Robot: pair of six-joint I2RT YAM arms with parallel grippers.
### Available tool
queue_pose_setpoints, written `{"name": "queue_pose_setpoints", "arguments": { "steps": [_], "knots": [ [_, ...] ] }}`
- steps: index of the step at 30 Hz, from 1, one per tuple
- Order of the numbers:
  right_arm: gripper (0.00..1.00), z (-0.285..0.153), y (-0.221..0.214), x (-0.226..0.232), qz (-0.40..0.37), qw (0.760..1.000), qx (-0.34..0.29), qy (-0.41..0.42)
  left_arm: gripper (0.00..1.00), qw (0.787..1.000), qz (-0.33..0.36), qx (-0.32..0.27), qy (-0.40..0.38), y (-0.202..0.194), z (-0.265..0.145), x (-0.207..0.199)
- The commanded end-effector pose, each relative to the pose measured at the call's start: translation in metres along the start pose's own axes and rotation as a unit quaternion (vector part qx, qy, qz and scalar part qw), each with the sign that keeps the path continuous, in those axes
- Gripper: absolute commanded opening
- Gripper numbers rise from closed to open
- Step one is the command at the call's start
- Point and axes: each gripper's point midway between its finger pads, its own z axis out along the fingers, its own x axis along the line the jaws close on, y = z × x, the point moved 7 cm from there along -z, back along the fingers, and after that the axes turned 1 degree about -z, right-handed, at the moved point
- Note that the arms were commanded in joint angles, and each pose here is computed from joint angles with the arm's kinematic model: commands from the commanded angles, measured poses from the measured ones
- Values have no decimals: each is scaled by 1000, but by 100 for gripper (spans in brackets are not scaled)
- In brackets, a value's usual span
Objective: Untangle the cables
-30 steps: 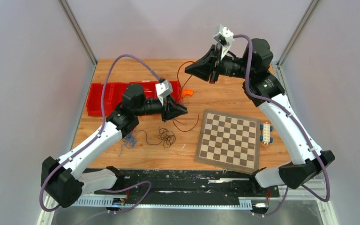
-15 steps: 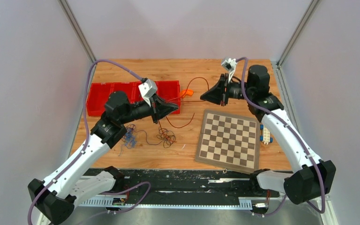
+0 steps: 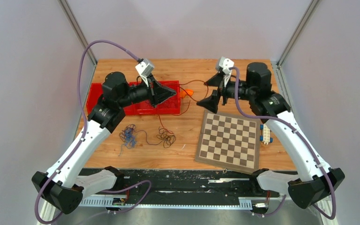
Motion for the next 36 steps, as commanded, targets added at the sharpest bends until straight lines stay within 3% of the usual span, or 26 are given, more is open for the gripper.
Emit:
{"name": "queue_pose_setpoints", "arguments": {
  "steps": [1,6,11,18,26,28,31,36],
  "knots": [
    [100,-26,48,-26,-148,981,-10,-121,0,999,-32,13,5,-2,-4,-2],
    [100,-17,89,-21,-180,978,-62,-86,0,998,-57,29,19,-3,2,4],
    [100,22,102,-8,-203,975,-89,-13,0,995,-86,46,-14,-6,10,2],
    [100,67,68,0,-167,981,-64,79,0,992,-98,44,-71,3,11,-12],
    [100,69,37,21,-103,985,-43,131,0,991,-109,25,-77,12,9,-13],
    [100,70,36,31,-95,985,-45,136,0,990,-120,16,-70,13,10,-10],
    [100,80,34,36,-88,992,-42,74,0,989,-137,-7,-46,17,11,-4],
    [100,91,30,30,-13,998,-63,11,0,980,-183,-68,-24,22,15,1]
  ]
}}
